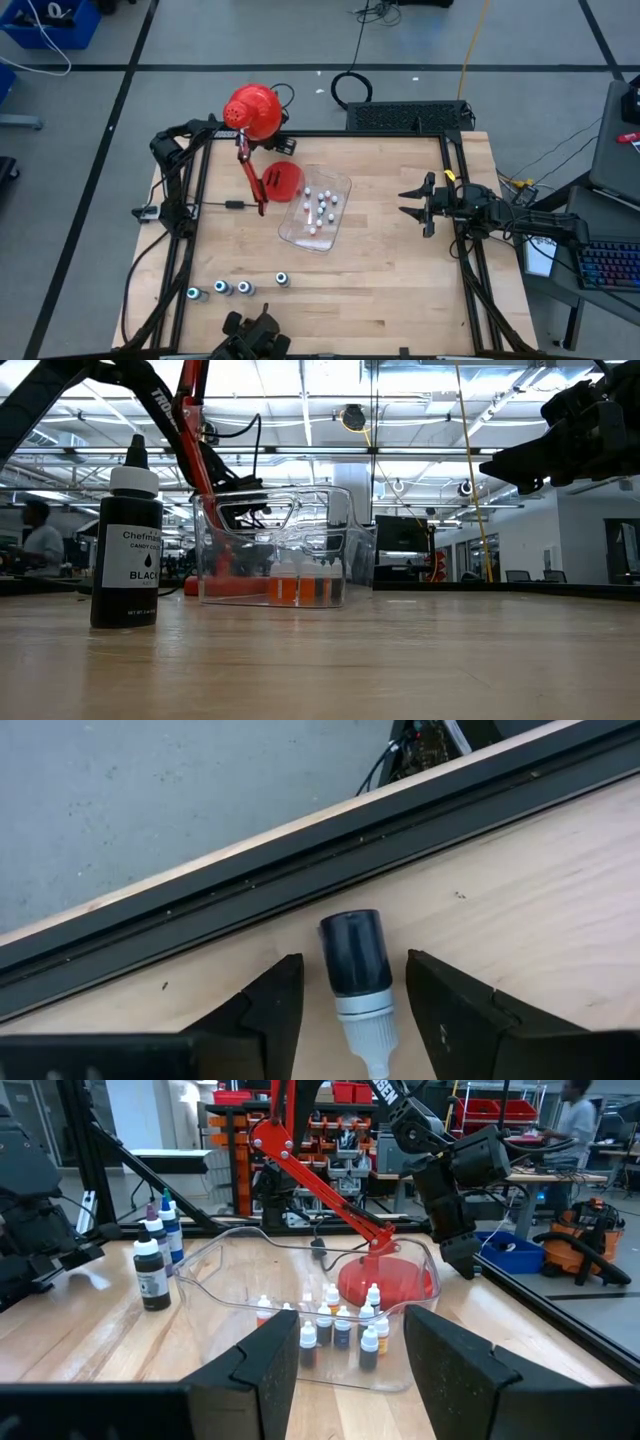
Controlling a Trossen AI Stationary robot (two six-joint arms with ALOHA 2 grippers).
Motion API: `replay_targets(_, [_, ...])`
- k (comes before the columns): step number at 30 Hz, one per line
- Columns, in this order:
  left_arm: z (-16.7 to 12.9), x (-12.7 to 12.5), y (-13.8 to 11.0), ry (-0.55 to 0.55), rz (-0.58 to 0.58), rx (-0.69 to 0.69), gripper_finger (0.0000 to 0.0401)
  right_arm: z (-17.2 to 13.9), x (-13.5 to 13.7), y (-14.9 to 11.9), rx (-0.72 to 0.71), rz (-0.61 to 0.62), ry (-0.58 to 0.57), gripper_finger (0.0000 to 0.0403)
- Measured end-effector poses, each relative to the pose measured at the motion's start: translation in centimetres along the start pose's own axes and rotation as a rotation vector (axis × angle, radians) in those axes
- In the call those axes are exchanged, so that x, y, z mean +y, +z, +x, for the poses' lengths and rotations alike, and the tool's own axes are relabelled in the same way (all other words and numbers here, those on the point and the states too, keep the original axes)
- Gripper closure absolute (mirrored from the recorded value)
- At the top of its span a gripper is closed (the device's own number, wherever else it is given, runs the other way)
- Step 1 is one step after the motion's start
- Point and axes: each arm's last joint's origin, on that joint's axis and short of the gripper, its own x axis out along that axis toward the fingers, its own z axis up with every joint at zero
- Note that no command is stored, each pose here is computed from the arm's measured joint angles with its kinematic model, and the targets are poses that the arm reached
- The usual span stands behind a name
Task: Pick & Place food coloring
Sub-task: Put the small purple food coloring bottle into the transparent bin
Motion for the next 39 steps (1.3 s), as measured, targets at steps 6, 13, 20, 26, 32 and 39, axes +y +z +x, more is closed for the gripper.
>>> replay_targets(6, [-0.03,0.13,-0.38,0.014,0.010,0.041,0.0219,0.00,0.00,0.00,0.000,0.000,0.000,0.0234])
replay_targets(13, [-0.04,0.20,-0.56,0.024,0.012,0.057,0.0219,0.00,0.00,0.00,0.000,0.000,0.000,0.0234])
replay_targets(20, [-0.06,0.27,-0.74,0.031,0.012,0.076,0.0225,0.00,0.00,0.00,0.000,0.000,0.000,0.0234])
replay_targets(26, [-0.04,0.27,-0.71,0.026,0.011,0.072,0.0282,0.00,0.00,0.00,0.000,0.000,0.000,0.0234])
replay_targets(32, [0.05,0.27,-0.43,0.020,0.002,0.042,0.0333,0.00,0.00,0.00,0.000,0.000,0.000,0.0234])
replay_targets(39, [-0.69,0.26,-0.66,-0.002,0.050,0.075,0.0333,0.00,0.00,0.00,0.000,0.000,0.000,0.0234])
